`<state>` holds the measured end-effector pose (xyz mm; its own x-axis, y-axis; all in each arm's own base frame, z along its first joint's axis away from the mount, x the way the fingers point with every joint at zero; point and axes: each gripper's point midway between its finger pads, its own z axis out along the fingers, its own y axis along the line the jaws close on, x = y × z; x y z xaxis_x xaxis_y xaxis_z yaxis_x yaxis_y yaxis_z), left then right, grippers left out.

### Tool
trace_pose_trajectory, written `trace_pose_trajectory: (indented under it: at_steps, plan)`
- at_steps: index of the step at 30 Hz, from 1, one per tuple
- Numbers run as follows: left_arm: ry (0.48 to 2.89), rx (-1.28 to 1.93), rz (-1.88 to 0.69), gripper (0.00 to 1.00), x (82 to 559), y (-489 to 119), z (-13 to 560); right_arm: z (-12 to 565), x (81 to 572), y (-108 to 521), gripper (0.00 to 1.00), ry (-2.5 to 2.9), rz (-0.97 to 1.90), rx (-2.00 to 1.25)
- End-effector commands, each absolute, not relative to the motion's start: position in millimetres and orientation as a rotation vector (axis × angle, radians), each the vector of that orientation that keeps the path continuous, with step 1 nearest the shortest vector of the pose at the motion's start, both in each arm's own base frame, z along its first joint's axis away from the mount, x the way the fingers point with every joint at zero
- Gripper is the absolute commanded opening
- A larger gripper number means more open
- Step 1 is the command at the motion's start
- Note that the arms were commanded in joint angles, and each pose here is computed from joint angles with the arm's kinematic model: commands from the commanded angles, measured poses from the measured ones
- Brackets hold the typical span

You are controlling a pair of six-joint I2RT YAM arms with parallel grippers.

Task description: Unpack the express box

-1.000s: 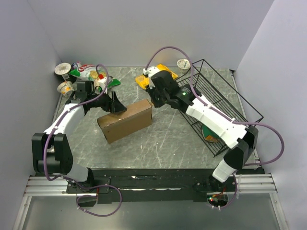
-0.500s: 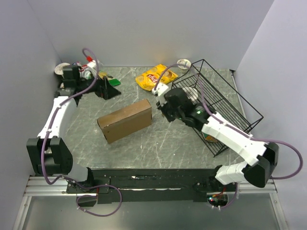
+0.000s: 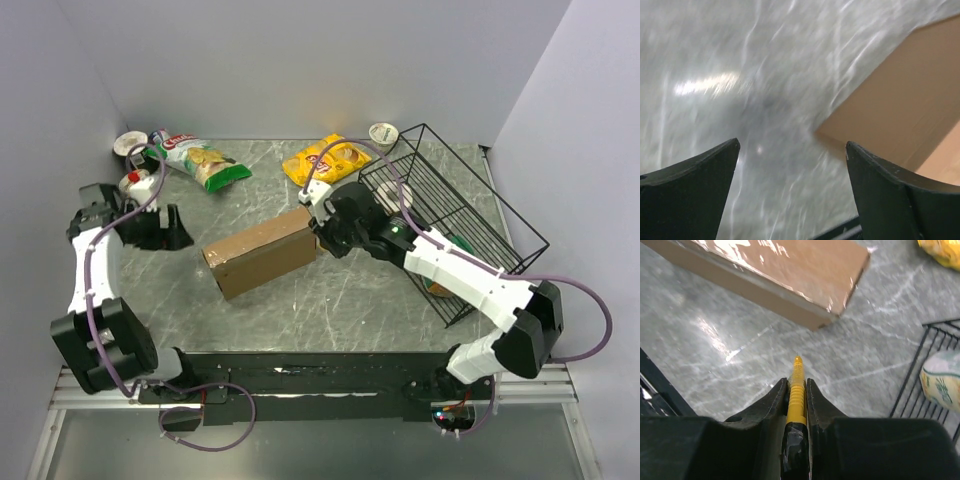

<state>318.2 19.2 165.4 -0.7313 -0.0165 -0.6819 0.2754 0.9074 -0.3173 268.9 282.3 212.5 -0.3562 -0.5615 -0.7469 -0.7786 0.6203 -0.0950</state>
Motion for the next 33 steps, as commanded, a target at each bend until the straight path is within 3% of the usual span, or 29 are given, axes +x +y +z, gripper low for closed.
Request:
trace_pose_trajectory:
  at_steps: [1, 4, 9, 15, 31, 33]
  plan:
    - [2.417, 0.298, -0.381, 0.89, 271.3, 41.7, 154.3, 233.6, 273.6, 310.7, 0.0, 1.991, 0.442, -1.055]
    - [2.439, 0.483, -0.431, 0.81, 242.3, 34.8, 135.5, 231.9, 274.7, 314.7, 0.0, 2.018, 0.453, -1.048]
    - [2.253, 0.786, -0.749, 0.8, 211.2, -22.6, 130.0, 226.8, 275.8, 312.7, 0.0, 2.04, 0.437, -1.041]
    - [2.163, 0.798, -0.747, 0.87, 238.9, -40.5, 133.0, 226.9, 273.7, 303.7, 0.0, 2.032, 0.404, -1.045]
    - [1.938, 0.956, -1.048, 0.87, 275.7, -159.0, 154.4, 263.2, 272.8, 255.7, 0.0, 1.991, 0.261, -1.019]
    - [1.965, 0.914, -1.036, 0.96, 282.8, -158.4, 155.1, 268.8, 272.2, 253.3, 0.0, 1.994, 0.261, -1.026]
